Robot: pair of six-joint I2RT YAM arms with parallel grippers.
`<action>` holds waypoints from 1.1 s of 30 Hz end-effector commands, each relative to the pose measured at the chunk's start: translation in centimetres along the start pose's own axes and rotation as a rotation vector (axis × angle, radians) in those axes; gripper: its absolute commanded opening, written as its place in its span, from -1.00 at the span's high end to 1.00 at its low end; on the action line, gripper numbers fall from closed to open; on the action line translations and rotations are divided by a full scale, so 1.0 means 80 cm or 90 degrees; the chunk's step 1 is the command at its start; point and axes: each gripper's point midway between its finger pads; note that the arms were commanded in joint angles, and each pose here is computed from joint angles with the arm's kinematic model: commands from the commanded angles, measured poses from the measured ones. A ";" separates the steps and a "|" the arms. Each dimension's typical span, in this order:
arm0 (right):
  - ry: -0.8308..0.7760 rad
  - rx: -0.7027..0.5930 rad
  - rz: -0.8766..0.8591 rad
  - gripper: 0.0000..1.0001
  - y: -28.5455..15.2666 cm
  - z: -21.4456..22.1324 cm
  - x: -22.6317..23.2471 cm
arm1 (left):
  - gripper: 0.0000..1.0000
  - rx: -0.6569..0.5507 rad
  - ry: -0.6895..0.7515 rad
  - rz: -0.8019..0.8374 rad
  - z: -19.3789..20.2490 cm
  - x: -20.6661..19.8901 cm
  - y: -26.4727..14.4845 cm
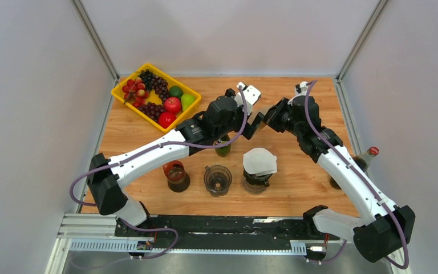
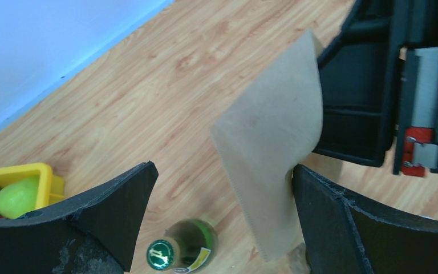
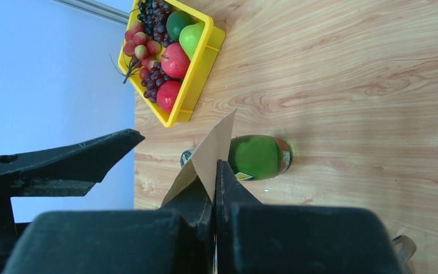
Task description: Place the coffee filter in the dripper
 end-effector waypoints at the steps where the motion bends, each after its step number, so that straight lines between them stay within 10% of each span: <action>1: -0.017 0.004 -0.038 1.00 -0.008 -0.004 0.028 | -1.00 -0.032 -0.003 -0.093 -0.029 0.037 -0.007; 33: -0.148 0.056 -0.086 1.00 -0.013 0.019 0.049 | -0.96 0.037 0.018 -0.174 0.014 0.057 0.002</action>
Point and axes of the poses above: each gripper's point midway between its finger pads, its own y axis out along the fingers, its own x axis along the line the jaws close on, z = x × y, and after that the axes turned 14 degrees about y, right-handed
